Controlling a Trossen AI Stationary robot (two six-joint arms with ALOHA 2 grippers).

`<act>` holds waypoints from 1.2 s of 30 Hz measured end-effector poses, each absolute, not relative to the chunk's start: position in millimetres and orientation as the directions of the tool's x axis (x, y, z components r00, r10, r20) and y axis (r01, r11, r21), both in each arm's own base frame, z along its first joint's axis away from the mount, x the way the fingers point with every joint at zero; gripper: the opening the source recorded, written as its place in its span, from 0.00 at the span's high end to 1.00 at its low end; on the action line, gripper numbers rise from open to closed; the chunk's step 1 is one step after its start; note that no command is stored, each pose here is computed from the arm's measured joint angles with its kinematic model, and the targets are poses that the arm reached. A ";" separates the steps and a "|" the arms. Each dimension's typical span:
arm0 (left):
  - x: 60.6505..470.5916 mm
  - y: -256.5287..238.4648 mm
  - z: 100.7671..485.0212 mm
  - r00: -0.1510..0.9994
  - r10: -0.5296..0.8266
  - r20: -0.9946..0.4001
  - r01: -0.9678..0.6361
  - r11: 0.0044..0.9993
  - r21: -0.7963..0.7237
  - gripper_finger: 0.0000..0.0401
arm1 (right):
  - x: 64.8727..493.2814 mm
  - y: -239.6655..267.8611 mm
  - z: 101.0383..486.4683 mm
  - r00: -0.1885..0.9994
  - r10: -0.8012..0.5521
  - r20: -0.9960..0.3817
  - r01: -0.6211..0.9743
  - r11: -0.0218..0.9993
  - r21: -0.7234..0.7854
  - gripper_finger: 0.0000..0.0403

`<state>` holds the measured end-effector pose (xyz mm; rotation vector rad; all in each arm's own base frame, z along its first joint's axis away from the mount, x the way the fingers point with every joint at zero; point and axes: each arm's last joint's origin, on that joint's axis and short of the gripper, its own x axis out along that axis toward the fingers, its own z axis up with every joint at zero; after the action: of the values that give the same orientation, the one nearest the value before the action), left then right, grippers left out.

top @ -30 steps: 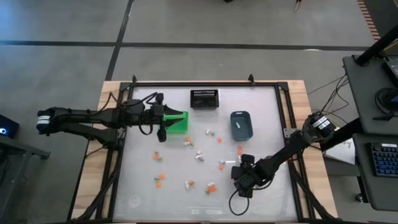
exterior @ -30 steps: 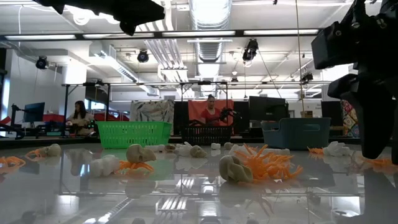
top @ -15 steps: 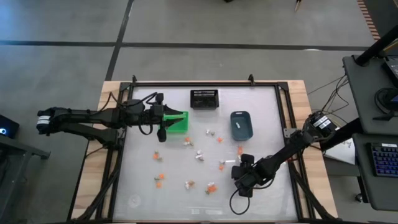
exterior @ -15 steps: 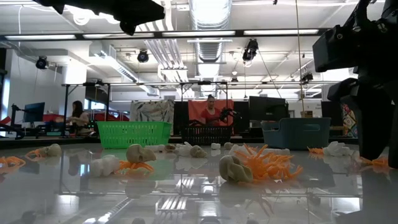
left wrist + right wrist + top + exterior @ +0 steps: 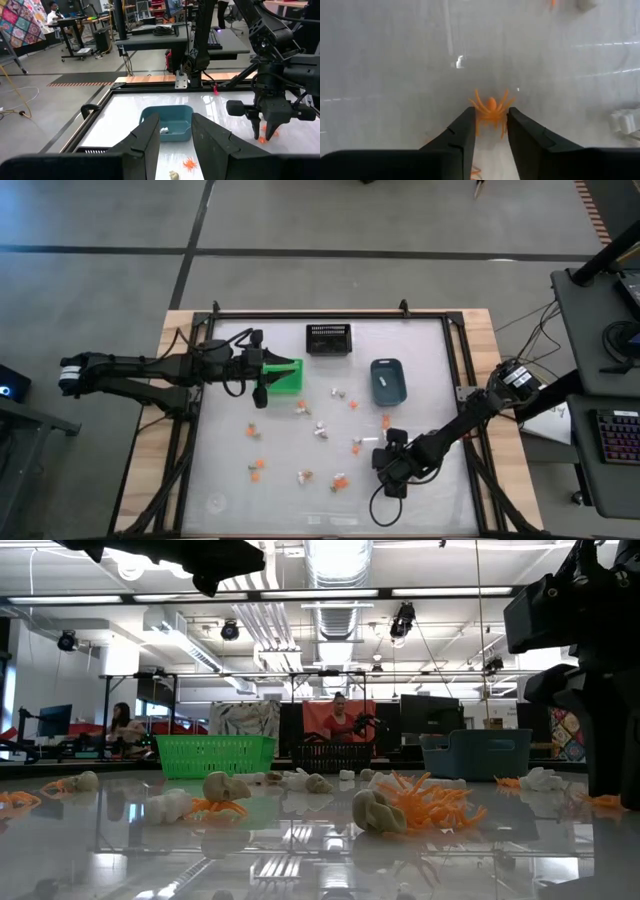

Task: Sort Halloween decoration
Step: Put the orange spider toy into the black bin

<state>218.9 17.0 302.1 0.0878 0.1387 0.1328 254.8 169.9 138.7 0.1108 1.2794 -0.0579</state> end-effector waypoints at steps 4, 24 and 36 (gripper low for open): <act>218.9 17.0 302.1 0.982 0.138 -0.132 -0.126 0.987 0.097 0.76 | 254.9 170.0 138.8 0.287 0.018 -0.958 0.105 0.993 0.051 0.80; 218.9 17.1 302.3 0.982 0.138 -0.130 -0.126 0.987 0.097 0.76 | 252.0 166.9 155.7 0.333 0.033 -0.942 0.153 0.984 0.089 0.84; 219.1 17.0 303.5 0.983 0.137 -0.118 -0.126 0.987 0.097 0.76 | 254.9 159.5 163.8 0.358 0.040 -0.933 0.195 0.974 0.117 0.84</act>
<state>219.1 17.0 303.5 0.0888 0.1250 0.1328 254.9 159.5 163.8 0.2219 1.2030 -0.1011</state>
